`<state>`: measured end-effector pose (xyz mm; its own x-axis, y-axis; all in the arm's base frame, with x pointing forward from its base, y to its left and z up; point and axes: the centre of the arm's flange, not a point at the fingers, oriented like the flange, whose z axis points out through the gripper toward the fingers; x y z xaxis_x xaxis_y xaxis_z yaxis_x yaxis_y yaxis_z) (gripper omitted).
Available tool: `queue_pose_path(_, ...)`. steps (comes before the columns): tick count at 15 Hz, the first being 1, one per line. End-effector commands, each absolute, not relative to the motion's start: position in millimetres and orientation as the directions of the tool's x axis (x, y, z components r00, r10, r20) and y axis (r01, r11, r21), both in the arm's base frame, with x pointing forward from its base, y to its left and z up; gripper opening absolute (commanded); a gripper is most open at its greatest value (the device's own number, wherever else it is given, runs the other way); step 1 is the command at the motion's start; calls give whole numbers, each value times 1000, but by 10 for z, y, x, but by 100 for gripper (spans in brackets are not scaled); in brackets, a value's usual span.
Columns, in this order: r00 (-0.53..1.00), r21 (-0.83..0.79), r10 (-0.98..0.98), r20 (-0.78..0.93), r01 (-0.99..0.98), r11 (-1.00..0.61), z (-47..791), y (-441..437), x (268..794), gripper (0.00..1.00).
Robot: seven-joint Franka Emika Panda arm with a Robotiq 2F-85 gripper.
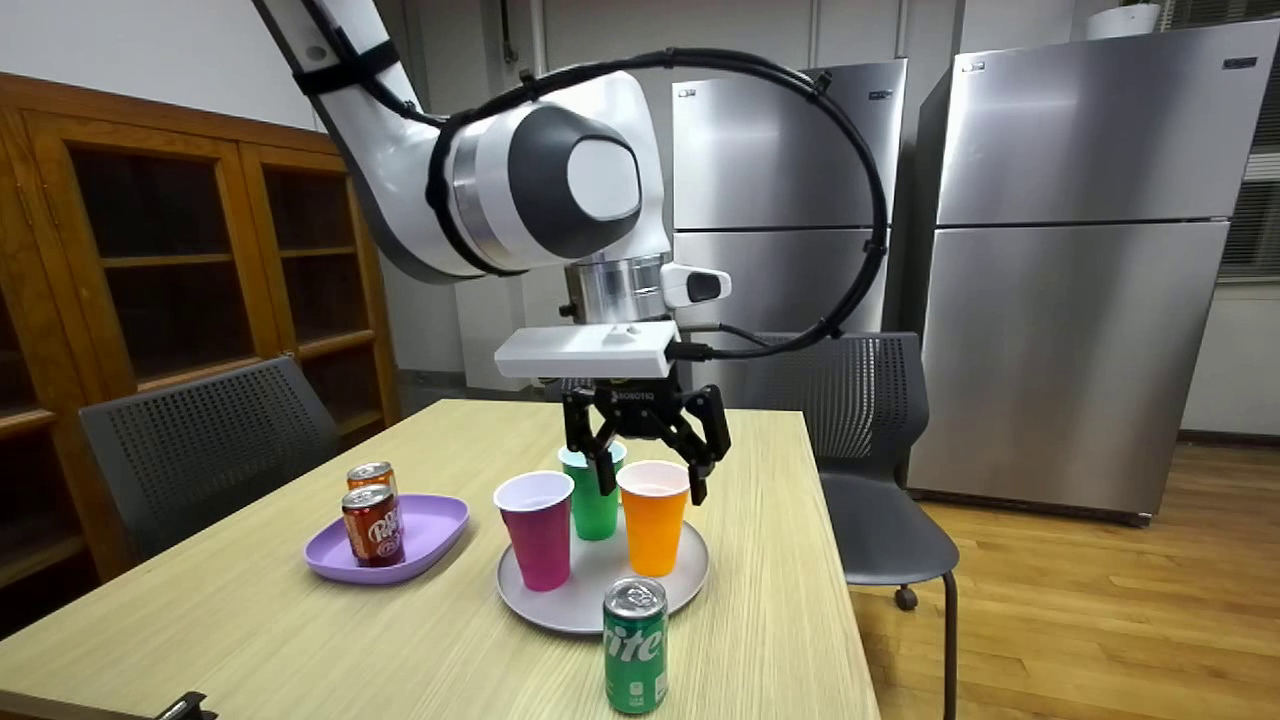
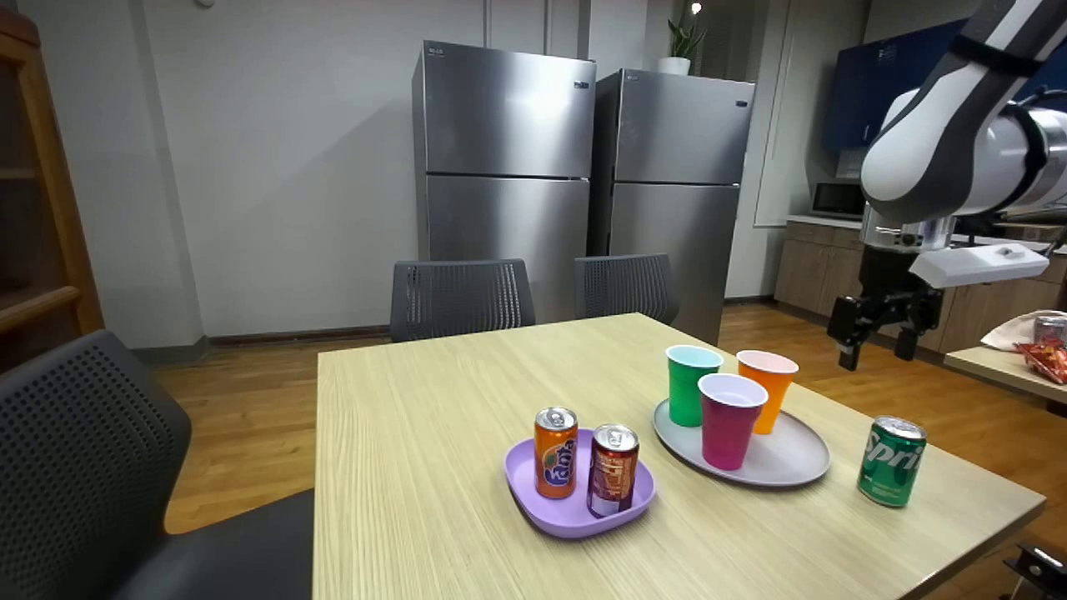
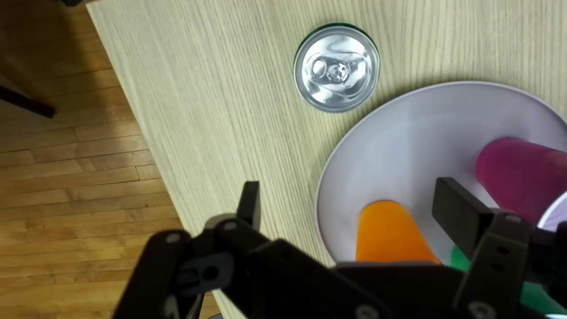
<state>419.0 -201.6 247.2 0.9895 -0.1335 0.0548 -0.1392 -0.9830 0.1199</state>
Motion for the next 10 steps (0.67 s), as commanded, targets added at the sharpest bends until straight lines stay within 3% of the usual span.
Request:
queue_pose_path(1, 989, 131, -136, 58, -142, -981, 2309, -2030, 4078, 100)
queue_pose_path(10, 990, 129, -139, 13, -139, -982, 1921, -1993, 3966, 100)
